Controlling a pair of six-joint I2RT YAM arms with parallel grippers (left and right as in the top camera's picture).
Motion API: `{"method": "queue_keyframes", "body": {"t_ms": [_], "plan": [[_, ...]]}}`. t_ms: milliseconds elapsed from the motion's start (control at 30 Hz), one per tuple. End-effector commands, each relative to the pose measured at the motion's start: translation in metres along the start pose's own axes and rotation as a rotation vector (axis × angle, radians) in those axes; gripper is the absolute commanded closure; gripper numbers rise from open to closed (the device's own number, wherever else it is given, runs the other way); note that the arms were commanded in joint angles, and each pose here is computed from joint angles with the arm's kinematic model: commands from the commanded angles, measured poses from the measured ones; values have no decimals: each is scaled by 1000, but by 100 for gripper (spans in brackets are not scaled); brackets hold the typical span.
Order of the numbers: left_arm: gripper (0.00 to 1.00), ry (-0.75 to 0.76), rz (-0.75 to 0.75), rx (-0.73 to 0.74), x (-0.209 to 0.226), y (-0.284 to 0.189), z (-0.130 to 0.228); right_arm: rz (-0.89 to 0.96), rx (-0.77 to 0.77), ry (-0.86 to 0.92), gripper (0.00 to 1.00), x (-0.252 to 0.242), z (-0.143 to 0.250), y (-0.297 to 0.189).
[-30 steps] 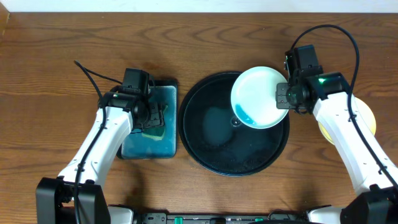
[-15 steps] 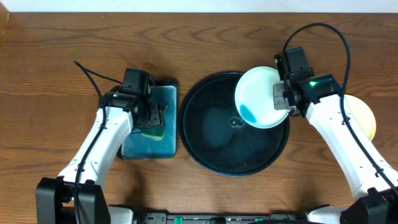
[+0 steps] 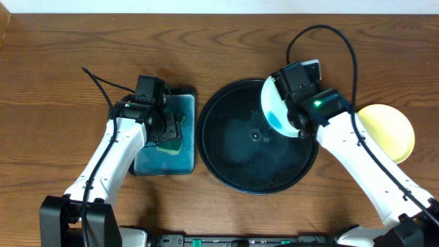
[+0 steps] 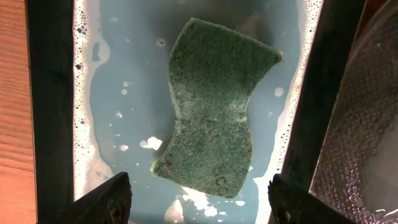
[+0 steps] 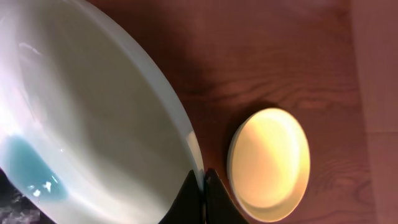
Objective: Clean dirty plates on tray and stack at the side
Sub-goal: 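Swing held mint plate back over the black tray with right gripper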
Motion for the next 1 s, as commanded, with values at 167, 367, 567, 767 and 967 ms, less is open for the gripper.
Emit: {"method": "queue_keyframes", "body": {"t_ms": [167,367,567,767,967], "plan": [[28,0,-16,7,2,2,1,24,-104,1,99,13,-4,-22],[28,-1,-16,7,2,2,1,46,-146,2,99,22,-4,-31],[28,-1,-16,7,2,2,1,125,-196,-2,99,24,-4,-40],[28,0,-16,7,2,2,1,152,-221,-10,99,27,-4,-45],[28,0,-16,8,2,2,1,174,-221,-91,99,27,-4,-45]]}}
Point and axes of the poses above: each gripper's point midway between its finger pads, its own y axis out along the fingers, its own x axis along the line the jaws close on, z = x × y, the point moved 10 cm from there along -y, back along the fingers, and after that the axes turned 2 degrees about -y, right-handed, at the moved point
